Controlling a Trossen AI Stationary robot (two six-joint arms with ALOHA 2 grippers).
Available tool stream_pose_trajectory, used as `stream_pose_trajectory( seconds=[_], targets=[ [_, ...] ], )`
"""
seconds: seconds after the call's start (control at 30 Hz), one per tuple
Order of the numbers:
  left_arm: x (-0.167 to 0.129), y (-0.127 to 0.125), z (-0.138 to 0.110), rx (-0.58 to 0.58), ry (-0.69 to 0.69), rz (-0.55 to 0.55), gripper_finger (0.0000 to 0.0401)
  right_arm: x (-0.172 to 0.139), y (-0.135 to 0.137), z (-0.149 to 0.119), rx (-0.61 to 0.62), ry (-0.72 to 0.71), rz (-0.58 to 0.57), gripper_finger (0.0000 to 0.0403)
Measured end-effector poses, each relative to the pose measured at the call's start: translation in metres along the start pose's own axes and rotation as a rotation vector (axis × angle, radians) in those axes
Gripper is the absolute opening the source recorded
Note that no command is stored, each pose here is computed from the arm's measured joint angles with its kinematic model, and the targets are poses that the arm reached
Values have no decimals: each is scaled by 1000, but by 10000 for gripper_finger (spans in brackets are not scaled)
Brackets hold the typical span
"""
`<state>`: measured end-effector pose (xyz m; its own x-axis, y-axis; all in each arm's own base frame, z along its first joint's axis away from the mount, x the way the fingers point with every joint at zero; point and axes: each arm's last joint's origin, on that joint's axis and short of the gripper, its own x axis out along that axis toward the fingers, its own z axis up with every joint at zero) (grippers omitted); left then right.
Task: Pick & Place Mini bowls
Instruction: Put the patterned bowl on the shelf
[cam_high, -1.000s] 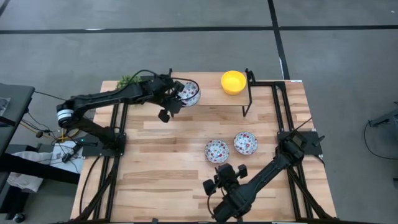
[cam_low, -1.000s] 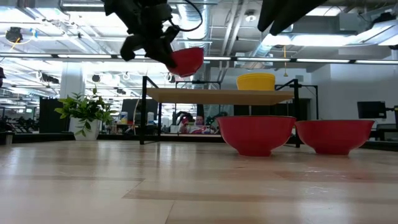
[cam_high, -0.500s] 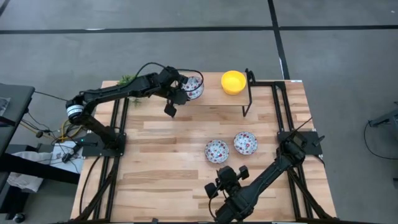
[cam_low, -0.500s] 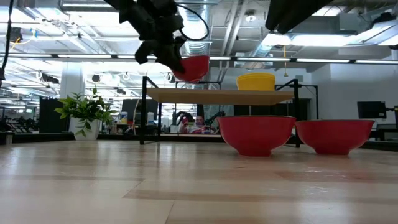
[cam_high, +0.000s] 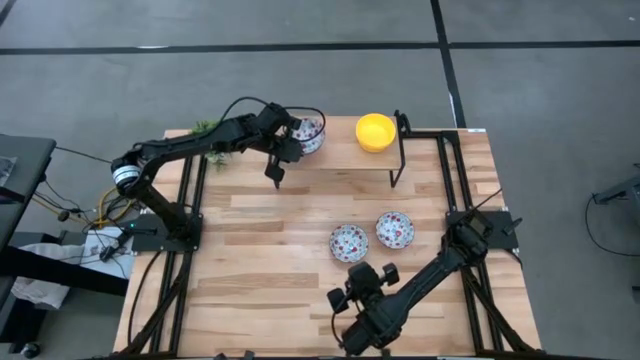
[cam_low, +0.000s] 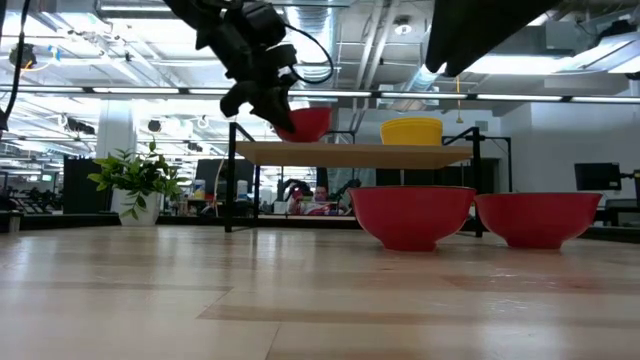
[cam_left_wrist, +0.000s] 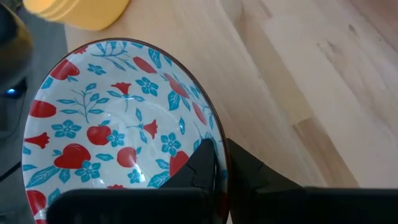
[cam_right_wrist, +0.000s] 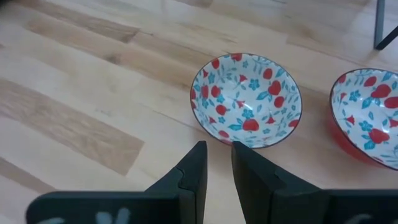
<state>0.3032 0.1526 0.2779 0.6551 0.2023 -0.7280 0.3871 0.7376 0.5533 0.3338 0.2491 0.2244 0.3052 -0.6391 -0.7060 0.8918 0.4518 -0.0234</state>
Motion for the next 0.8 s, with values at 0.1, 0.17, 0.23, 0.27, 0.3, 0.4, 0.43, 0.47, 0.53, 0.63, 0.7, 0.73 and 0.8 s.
stream_pose_trajectory(
  seconds=[0.1,0.17,0.23,0.27,0.3,0.4,0.43,0.47,0.53,0.63,0.7,0.73,0.8],
  targets=[
    [0,1,-1,-3,5,1,19,0,0,0,-1,0,0,63],
    [0,0,-1,-2,3,1,23,0,0,0,-2,0,0,63],
    [0,0,-1,-1,-1,0,27,0,0,0,-1,0,0,63],
    [0,0,0,1,-4,-1,29,0,0,0,-1,0,0,63],
    [0,0,0,3,-6,-2,31,0,0,0,-1,0,0,63],
    [0,0,0,5,-7,-2,35,0,0,0,1,0,1,63],
    [0,0,0,5,-8,-1,36,0,0,0,1,0,1,63],
    [0,0,0,5,-9,1,36,0,0,0,2,0,1,63],
    [0,1,0,6,-10,3,37,0,0,0,3,1,3,63],
    [0,1,0,6,-10,6,37,0,0,0,4,1,3,63],
    [0,1,0,5,-6,9,38,1,1,0,6,1,2,63],
    [0,1,0,2,-7,10,38,1,1,1,7,1,1,63],
    [0,1,1,-2,-8,11,38,1,1,1,8,2,1,63]
  ],
)
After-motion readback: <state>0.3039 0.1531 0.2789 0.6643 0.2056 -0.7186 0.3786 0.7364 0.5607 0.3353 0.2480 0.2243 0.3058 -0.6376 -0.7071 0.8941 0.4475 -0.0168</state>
